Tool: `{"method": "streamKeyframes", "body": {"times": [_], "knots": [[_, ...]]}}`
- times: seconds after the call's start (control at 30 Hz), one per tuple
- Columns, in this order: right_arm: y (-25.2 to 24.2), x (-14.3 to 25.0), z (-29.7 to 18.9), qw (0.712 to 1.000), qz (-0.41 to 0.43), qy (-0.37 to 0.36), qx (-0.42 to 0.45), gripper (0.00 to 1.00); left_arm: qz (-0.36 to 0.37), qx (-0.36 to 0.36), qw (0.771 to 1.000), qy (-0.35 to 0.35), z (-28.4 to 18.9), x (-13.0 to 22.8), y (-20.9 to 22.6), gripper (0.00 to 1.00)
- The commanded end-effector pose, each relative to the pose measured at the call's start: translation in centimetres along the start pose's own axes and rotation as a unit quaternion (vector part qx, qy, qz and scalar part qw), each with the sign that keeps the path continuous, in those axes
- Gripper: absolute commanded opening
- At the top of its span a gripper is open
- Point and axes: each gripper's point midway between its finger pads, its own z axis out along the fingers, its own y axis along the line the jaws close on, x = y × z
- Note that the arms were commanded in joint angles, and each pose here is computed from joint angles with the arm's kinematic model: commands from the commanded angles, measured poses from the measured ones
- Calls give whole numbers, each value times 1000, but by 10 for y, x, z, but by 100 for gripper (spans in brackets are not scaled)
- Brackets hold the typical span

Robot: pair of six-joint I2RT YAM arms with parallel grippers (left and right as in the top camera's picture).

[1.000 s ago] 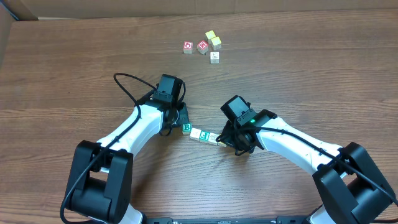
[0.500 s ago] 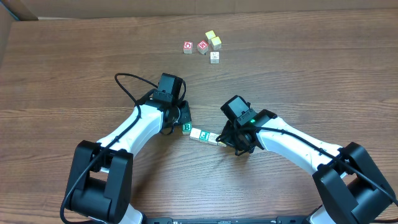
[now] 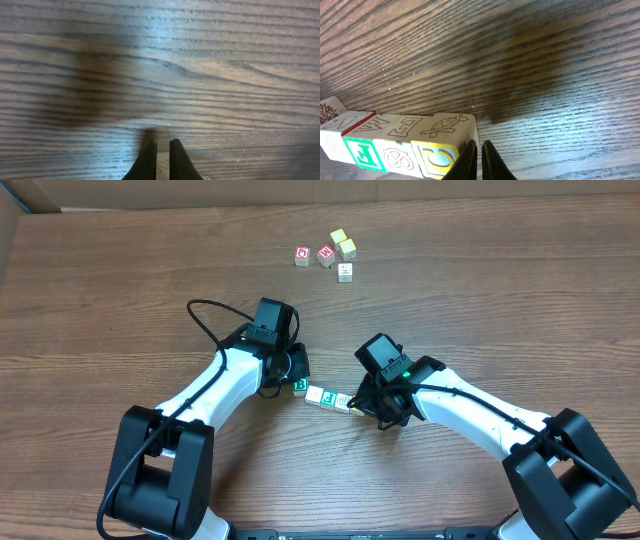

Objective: Flip 5 blocks

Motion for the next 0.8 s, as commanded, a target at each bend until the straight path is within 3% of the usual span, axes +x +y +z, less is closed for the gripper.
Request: {"method": "streamKeyframes", "body": {"times": [0.0,0.77], "knots": [[-1,2,2,1000,-4,1,3,8,4,13,1000,16,2,6,-7,4],[-2,1,2,1000,-4,-2,4,8,20,35,998,42,1,17,-13,4]]}}
